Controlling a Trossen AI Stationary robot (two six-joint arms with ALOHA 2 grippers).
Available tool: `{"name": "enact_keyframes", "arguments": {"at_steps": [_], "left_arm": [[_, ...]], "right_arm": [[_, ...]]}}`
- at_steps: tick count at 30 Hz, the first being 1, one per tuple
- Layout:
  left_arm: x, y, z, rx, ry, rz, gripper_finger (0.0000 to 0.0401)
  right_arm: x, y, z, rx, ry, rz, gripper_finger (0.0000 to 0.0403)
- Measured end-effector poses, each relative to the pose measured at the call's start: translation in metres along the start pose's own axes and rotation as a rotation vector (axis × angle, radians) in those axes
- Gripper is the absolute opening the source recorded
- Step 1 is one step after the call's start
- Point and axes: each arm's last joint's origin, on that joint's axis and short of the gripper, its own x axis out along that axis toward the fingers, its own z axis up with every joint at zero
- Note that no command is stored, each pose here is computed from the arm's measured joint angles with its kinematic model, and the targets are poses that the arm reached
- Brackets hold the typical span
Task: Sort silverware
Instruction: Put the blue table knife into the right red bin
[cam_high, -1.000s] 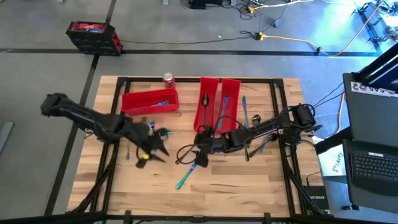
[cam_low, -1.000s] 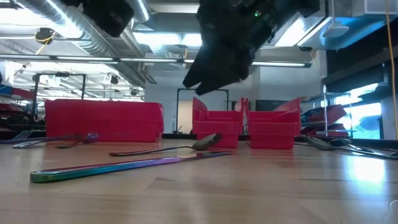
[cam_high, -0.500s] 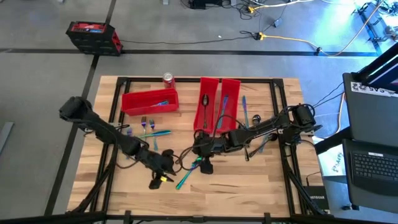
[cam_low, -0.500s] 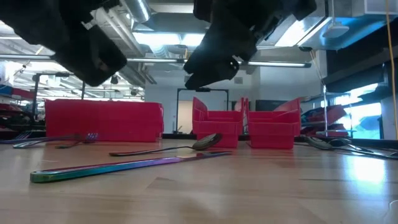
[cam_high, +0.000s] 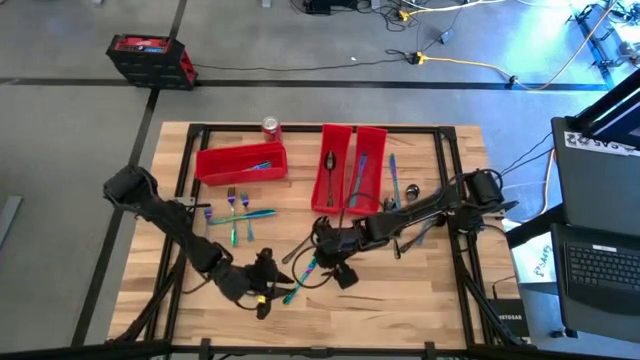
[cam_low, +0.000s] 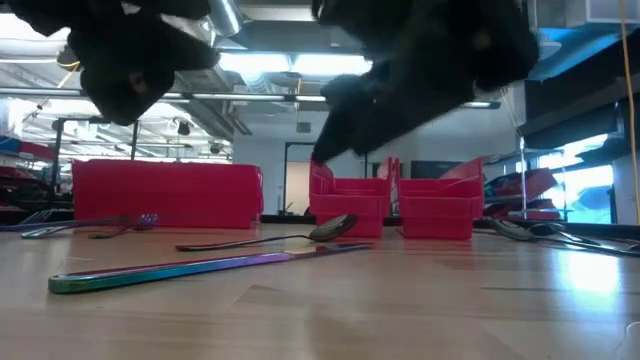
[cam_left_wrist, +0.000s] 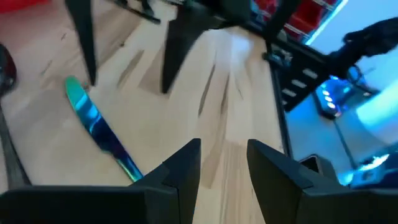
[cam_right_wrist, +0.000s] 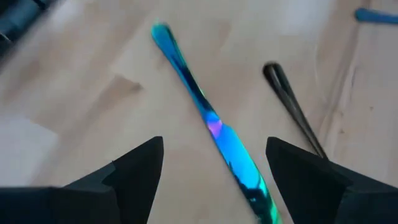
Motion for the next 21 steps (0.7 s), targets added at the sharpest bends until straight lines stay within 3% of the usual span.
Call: {"name": "enact_keyframes", "arguments": {"at_steps": [7,11,21], "left_arm": [[0.025,-0.009,-0.03,-0.092,-0.073,0.107,0.0119],[0.027,-0.023,-0.03,-0.141,-0.151,0.084,0.0119],[0.021,-0.029,-0.041,-0.177,-0.115,0.085,0.0119]], "right_arm": [[0.02,-0.011,-0.015,-0.055,0.078,-0.073,0.0259],[0.03,-0.015,-0.024,-0.11,0.14,-0.126,0.0236],[0.038,-0.024,-0.029,-0.111,0.112,-0.055,0.0207]]}}
